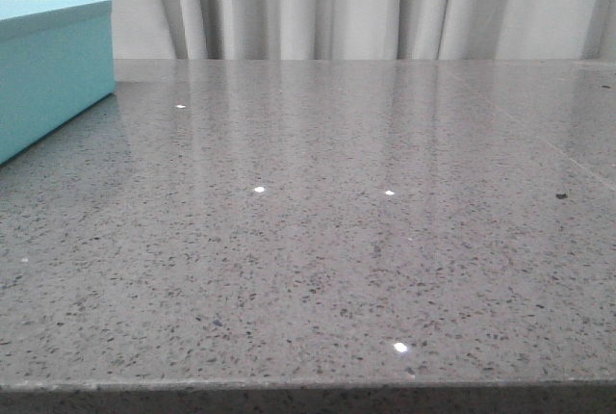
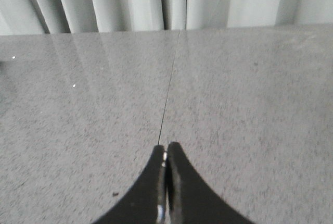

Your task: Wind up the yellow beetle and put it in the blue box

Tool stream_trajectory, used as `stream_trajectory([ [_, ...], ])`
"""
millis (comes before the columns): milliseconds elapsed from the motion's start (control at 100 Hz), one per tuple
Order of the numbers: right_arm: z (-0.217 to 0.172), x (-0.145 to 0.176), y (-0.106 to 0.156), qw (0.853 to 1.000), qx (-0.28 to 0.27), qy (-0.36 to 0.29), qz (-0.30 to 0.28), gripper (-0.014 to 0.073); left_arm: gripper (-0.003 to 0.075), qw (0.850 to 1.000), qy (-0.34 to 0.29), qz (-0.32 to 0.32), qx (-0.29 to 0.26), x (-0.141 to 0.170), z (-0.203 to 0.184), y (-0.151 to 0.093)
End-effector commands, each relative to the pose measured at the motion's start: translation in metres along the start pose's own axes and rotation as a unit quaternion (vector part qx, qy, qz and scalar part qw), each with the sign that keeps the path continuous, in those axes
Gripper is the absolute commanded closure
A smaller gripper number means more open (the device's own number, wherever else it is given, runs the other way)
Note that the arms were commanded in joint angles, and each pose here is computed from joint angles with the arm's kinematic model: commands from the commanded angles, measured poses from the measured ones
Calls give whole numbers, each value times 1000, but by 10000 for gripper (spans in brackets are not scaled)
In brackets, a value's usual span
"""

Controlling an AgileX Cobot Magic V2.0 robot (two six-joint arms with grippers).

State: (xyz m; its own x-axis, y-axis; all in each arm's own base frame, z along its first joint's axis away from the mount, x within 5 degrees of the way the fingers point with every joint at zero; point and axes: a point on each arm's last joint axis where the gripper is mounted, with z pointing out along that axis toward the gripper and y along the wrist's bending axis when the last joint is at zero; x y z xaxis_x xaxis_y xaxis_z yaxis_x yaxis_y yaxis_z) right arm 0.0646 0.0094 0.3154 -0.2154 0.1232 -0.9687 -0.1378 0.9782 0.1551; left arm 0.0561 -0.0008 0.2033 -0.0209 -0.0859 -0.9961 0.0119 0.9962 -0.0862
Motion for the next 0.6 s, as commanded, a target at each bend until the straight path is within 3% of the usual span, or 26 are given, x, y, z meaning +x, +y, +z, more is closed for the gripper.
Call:
stream_trajectory([
  [0,3,-11,3,996,-13,-83,-27,662,739,999,-47,-6,8,-3,-2,-1],
  [220,12,8,-2,988,-6,-154,-30,662,739,999,-47,-6,8,-3,-2,-1],
  [590,7,45,-14,985,48,-154,-58,662,739,999,-47,-6,8,-3,-2,-1],
])
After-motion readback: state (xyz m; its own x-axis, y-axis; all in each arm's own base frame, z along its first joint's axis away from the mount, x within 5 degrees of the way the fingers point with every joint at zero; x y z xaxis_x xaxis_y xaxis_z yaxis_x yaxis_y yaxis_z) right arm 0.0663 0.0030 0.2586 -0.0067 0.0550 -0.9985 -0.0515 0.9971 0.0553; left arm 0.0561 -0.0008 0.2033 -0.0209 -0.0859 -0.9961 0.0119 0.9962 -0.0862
